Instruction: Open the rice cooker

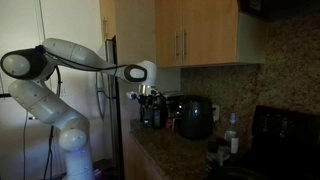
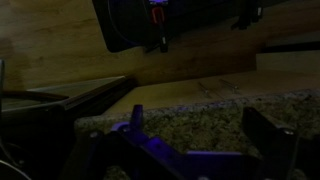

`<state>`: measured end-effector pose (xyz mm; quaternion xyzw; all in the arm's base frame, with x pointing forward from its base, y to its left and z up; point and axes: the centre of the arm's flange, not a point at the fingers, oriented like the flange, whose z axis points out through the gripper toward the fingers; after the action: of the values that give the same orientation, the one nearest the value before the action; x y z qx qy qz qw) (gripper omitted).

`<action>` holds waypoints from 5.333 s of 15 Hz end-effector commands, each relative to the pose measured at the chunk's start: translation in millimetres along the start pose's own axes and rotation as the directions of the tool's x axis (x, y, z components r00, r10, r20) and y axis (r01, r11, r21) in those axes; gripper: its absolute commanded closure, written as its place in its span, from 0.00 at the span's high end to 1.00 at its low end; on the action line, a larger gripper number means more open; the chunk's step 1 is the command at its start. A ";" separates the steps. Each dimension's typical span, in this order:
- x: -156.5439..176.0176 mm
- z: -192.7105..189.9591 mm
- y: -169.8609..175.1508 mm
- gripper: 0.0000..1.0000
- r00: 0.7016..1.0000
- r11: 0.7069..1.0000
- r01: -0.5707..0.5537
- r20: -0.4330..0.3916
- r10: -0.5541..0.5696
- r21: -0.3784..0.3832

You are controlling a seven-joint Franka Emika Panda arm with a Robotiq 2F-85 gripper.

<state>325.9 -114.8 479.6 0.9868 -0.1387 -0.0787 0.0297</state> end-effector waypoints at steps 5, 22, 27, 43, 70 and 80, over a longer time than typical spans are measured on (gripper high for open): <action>21.2 34.6 -31.3 0.95 0.975 0.998 -0.070 -0.210 0.069 0.003; 97.6 50.9 -186.6 1.00 0.848 0.996 0.049 -0.529 -0.002 0.076; 98.4 49.1 -199.4 1.00 0.814 0.995 0.045 -0.580 0.017 0.093; 203.3 102.1 -243.7 1.00 0.722 0.981 -0.011 -0.677 0.142 0.195; 214.6 134.4 -253.5 0.06 0.623 0.989 0.000 -0.774 0.113 0.145; 194.4 115.9 -232.9 0.06 0.787 0.995 0.002 -0.615 0.057 0.096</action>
<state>571.8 62.5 315.6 0.9376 -0.1374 0.3183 0.0248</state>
